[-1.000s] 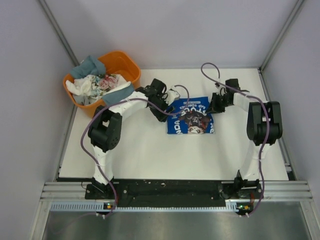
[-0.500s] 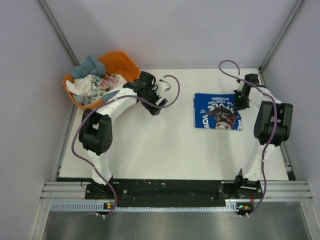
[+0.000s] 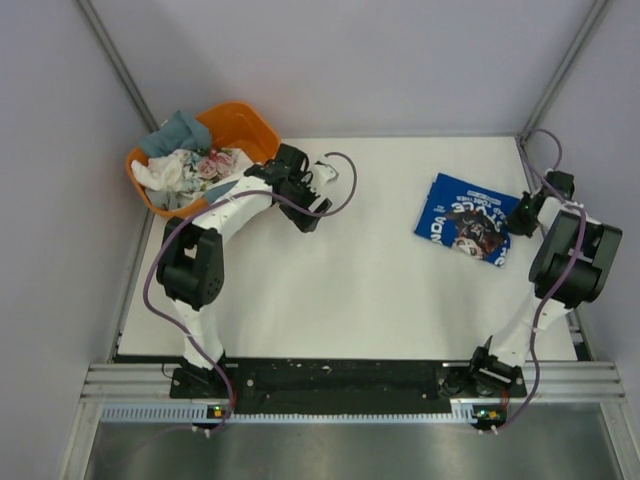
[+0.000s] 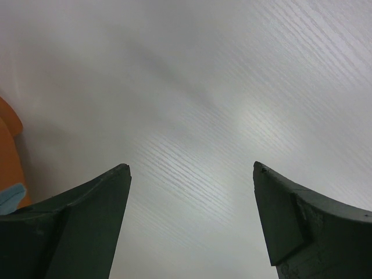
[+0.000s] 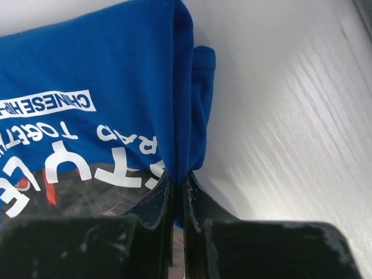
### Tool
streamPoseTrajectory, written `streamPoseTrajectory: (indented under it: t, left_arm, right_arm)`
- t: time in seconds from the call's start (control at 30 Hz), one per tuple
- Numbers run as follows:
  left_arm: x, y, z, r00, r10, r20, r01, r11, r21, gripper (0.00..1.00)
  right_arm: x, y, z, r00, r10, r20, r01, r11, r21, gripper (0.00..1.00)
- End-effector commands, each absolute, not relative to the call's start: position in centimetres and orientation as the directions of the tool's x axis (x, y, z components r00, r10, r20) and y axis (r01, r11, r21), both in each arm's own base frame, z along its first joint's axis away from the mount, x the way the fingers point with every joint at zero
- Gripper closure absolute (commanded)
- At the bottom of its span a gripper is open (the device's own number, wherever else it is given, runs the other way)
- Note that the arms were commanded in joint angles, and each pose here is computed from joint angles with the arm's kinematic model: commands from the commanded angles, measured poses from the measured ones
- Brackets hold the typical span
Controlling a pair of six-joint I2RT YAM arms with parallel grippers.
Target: Fold and stack the t-shirts
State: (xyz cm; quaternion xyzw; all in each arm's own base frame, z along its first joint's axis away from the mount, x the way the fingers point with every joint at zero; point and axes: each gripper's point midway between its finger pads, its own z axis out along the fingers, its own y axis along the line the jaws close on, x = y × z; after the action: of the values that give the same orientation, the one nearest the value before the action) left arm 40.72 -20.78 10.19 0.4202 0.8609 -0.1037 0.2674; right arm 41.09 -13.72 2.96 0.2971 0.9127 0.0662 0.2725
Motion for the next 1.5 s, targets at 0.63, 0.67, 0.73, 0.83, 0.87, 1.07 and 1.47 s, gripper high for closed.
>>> streamPoseTrajectory:
  t: [0.63, 0.67, 0.73, 0.83, 0.87, 1.07, 1.47]
  left_arm:
    - [39.9, -20.9, 12.1, -0.471, 0.649, -0.597, 0.794, 0.607, 0.034, 0.10]
    - [39.7, -21.0, 12.1, -0.472, 0.649, -0.596, 0.796, 0.605, 0.029, 0.10]
    - [39.7, -21.0, 12.1, -0.471, 0.650, -0.596, 0.796, 0.604, 0.030, 0.10]
    - [39.8, -20.9, 12.3, -0.462, 0.654, -0.599, 0.799, 0.600, 0.038, 0.10]
    - [39.8, -20.9, 12.3, -0.461, 0.655, -0.599, 0.800, 0.599, 0.039, 0.10]
    - [39.8, -21.1, 12.4, -0.448, 0.659, -0.604, 0.809, 0.586, 0.040, 0.10]
    - [39.1, -21.0, 11.4, -0.437, 0.671, -0.599, 0.824, 0.565, 0.032, 0.11]
  right_arm:
    - [36.1, -16.0, 7.0, -0.351, 0.753, -0.556, 0.659, 0.621, 0.425, 0.56]
    - [35.9, -16.3, 7.9, -0.336, 0.743, -0.580, 0.662, 0.624, 0.415, 0.54]
    - [35.4, -16.7, 9.7, -0.329, 0.713, -0.620, 0.665, 0.641, 0.384, 0.49]
    - [34.9, -16.3, 12.2, -0.375, 0.619, -0.690, 0.647, 0.708, 0.283, 0.47]
    - [34.8, -16.3, 12.9, -0.400, 0.576, -0.713, 0.647, 0.728, 0.225, 0.46]
    - [36.0, -6.3, 11.9, -0.763, -0.017, -0.646, 0.123, 0.978, -0.171, 0.45]
    - [41.8, 6.3, 8.0, -0.593, -0.712, -0.377, -0.449, 0.681, -0.578, 0.45]
